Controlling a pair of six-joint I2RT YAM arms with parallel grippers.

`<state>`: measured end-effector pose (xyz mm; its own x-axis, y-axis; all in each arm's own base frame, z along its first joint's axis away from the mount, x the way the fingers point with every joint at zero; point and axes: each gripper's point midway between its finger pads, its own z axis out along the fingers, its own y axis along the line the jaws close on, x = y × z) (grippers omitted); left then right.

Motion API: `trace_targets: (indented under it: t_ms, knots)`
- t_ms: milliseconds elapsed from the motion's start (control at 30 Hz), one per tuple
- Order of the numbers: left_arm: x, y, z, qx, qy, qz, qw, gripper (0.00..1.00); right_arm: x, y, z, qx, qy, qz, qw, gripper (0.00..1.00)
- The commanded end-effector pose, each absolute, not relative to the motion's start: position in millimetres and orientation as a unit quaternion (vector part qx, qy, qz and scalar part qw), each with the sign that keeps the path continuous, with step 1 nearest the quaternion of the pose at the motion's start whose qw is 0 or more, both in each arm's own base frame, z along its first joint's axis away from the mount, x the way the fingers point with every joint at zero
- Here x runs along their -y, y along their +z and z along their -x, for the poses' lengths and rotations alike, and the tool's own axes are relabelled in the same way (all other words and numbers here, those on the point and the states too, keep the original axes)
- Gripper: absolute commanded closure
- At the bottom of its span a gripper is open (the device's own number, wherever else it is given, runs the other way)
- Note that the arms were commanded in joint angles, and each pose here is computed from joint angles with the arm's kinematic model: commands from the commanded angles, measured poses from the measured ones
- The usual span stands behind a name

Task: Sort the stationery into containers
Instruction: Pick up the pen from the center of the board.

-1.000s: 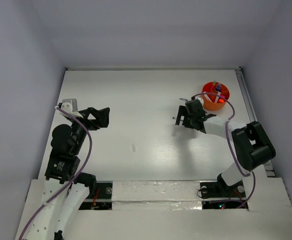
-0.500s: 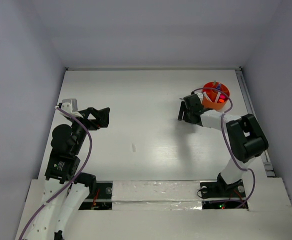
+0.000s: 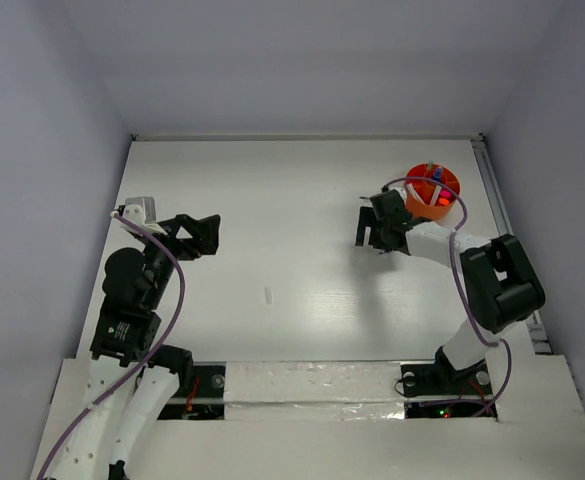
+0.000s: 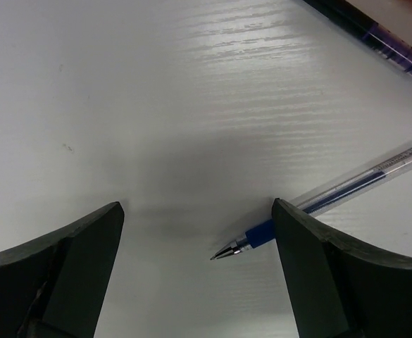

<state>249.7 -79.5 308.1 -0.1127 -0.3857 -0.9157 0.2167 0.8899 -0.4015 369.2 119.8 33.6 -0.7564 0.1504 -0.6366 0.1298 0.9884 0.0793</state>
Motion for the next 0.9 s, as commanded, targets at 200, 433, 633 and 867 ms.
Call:
trace_targets:
  t_ms: [200,433,633,867]
  knots:
    - [84.9,325.0,-247.2,-0.689,-0.242,0.049,0.682,0.01,-82.3,95.1,-374.7,-0.92,-0.025,-0.074,0.384,0.18]
    - [86.1,328.9,-242.7,-0.684,-0.244,0.047,0.685,0.01,-67.3,61.6,-344.3,-0.955,-0.051,-0.084,0.279,0.16]
    - [96.1,332.7,-235.0,-0.68,-0.26,0.032,0.685,0.01,-24.2,66.8,-326.7,-0.937,-0.044,-0.184,0.294,0.11]
    - [100.9,336.4,-227.3,-0.674,-0.27,0.022,0.687,0.01,-21.3,62.6,-341.8,-0.927,0.021,-0.217,0.305,0.15]
